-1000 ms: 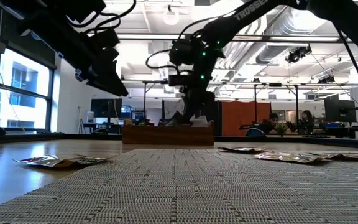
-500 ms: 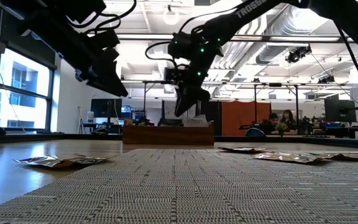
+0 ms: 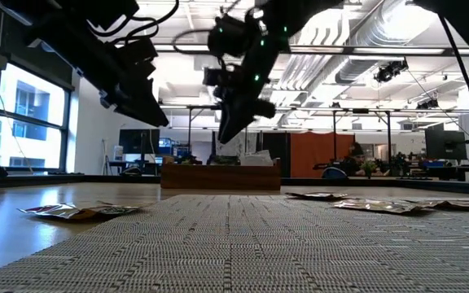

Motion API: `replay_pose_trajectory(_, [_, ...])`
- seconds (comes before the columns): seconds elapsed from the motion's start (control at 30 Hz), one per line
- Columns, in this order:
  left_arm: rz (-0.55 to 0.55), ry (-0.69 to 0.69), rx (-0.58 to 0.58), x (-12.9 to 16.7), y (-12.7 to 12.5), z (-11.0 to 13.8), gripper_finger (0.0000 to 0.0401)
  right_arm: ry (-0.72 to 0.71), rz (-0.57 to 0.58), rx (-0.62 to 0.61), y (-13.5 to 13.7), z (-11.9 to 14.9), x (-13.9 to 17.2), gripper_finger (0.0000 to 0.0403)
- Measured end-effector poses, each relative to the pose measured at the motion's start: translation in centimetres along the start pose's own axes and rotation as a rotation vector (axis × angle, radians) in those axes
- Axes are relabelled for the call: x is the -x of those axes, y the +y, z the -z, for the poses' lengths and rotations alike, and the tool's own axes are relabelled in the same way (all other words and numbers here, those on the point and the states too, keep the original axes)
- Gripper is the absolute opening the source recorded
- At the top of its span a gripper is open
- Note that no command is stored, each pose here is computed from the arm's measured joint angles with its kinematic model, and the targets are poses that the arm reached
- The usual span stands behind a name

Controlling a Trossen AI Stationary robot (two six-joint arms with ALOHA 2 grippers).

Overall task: Pick & Place Tea
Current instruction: Put the black tea bag into the middle section of the wooden organizer

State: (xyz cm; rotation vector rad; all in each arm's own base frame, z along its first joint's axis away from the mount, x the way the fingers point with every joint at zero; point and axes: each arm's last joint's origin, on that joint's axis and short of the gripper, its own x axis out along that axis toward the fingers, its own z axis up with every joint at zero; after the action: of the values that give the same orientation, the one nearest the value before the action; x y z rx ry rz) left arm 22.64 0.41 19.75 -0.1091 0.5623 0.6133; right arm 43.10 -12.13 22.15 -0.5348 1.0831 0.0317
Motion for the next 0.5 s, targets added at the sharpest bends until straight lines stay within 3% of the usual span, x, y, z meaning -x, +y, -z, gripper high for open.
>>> replay_pose_trajectory(0.17, [0.139, 0.018, 0.017, 0.0, -0.5, -0.2, 0.0179, -0.028, -0.138, -0.02, 5.0, -3.0, 1.0, 0.0081])
replay_pose_trajectory(0.5, [0.756, 0.076, 0.065, 0.6, -2.9, -0.9, 0.0179, 0.027, -0.304, -0.091, 14.1, -6.5, 3.3, 0.0085])
